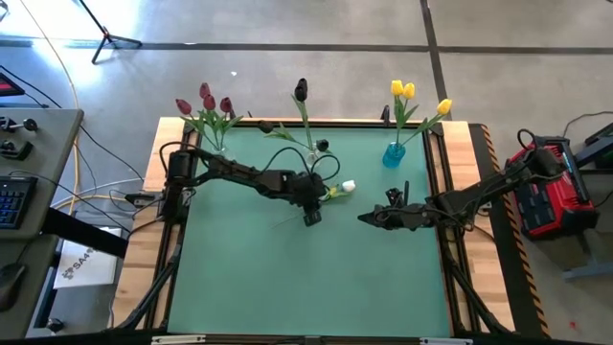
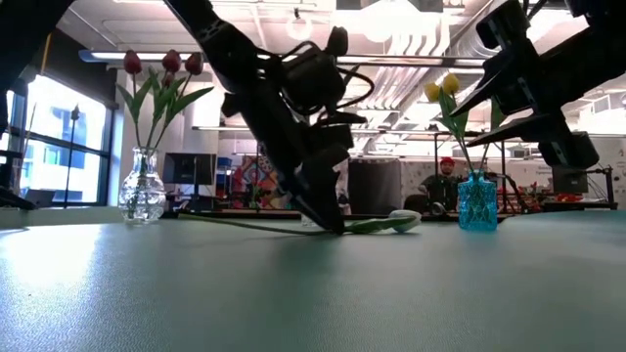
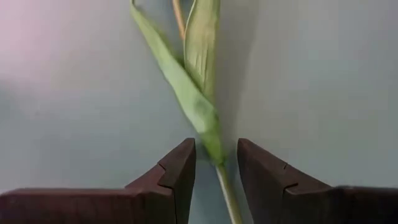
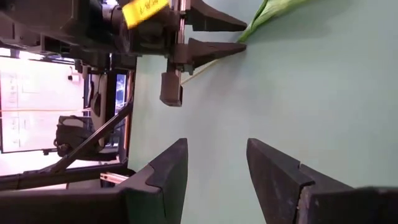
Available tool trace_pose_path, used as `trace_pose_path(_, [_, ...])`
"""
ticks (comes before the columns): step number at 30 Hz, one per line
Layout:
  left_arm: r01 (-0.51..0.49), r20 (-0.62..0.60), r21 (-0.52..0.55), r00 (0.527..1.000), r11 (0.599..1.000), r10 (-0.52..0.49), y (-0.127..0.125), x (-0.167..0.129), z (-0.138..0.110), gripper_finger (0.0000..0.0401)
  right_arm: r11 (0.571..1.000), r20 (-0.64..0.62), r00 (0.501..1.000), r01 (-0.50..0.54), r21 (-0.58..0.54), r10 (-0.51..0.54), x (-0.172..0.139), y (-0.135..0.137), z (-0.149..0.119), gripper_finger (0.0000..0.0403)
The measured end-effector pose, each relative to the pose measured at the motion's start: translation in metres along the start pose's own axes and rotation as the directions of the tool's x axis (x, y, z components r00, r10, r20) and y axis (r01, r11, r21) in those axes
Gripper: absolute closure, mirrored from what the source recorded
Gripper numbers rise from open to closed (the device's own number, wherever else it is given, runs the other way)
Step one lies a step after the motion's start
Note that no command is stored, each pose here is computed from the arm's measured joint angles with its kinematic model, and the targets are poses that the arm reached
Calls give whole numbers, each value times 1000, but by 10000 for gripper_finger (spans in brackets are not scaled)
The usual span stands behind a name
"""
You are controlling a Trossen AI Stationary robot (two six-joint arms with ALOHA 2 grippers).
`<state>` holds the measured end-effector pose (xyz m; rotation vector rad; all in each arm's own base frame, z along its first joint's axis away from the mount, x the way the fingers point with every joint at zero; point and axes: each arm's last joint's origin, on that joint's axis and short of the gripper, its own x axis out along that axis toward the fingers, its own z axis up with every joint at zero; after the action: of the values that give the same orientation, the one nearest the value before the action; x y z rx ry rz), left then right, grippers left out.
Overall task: Sort flowers into vase by color
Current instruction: Put the white tulip into the right transparent vase
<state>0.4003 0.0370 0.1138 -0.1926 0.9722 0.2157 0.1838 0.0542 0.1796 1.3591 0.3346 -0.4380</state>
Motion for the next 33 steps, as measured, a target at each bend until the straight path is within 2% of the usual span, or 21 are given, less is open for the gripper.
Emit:
trace_pose_path(5, [-6,-12,0,1000,1000,6,1,5,-3,311,1000,-1,1000,0,0,0,0,0,0,247])
trace_pose_path(12, [1,-17,-3,1000,1000,-1,1,10,-5,388,1000,0,1000,1,0,-1,0,0,0,247])
trace_pose_path(19, [23,40,-76,999,997,-20,5,-2,5,397,1000,6,1000,2,-1,-2,0,0,0,247])
trace_pose_path(21, [37,53,-108,998,994,-31,8,-10,8,398,1000,6,1000,1,0,-1,0,0,0,247])
trace_pose_path(24, [78,145,-131,988,988,-59,11,-32,24,399,1000,6,1000,0,0,0,0,0,0,247])
trace_pose_path(29, [126,263,-124,961,984,-90,11,-71,42,400,1000,6,1000,-13,2,13,0,1,0,247])
trace_pose_path(33, [156,419,-64,901,986,-115,8,-112,60,400,995,10,997,-81,-52,82,0,8,0,247])
